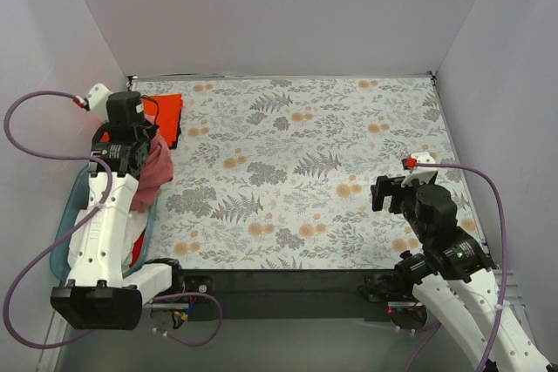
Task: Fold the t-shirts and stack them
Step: Grab the tshirt from the pile, then move the tshirt to the center of the board
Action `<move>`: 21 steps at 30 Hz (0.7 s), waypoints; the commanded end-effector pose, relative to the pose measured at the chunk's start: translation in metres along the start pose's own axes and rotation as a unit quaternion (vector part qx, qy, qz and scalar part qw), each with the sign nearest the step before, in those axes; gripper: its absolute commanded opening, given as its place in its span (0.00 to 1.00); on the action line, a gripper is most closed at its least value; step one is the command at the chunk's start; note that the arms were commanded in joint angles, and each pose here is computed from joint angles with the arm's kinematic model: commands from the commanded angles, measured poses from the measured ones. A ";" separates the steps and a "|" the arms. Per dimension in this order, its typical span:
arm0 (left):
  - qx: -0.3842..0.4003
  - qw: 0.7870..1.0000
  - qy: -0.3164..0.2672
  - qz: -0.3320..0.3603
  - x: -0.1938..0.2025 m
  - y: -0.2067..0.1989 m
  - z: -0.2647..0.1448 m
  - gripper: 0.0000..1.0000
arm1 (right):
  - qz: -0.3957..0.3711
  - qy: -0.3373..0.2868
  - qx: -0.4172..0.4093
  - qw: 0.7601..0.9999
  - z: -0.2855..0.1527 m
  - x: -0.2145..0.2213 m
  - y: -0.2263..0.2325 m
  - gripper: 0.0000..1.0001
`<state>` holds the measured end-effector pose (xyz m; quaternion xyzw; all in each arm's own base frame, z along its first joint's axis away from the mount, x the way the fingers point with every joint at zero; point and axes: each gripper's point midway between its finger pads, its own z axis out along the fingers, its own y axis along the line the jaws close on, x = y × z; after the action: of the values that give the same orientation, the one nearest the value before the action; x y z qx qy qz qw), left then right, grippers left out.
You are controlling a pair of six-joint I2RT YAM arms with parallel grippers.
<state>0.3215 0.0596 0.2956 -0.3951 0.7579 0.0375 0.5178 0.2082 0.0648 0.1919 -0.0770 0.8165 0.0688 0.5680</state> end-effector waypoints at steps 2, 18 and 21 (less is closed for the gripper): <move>0.153 0.988 0.017 0.032 0.006 -0.083 -0.040 0.00 | 0.000 -0.027 -0.006 1.000 -0.001 -0.016 0.002 0.96; 0.340 0.896 0.084 0.274 0.199 -0.238 -0.142 0.41 | -0.008 -0.046 -0.034 0.998 -0.007 -0.024 0.010 0.98; 0.394 0.862 0.109 0.299 0.244 -0.263 -0.191 0.58 | -0.001 -0.060 -0.032 0.998 -0.012 -0.039 0.010 0.98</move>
<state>0.3245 -0.2972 0.2644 0.0515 0.8573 -0.1110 0.5001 0.2052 0.0696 0.1961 -0.0931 0.8100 0.0809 0.5733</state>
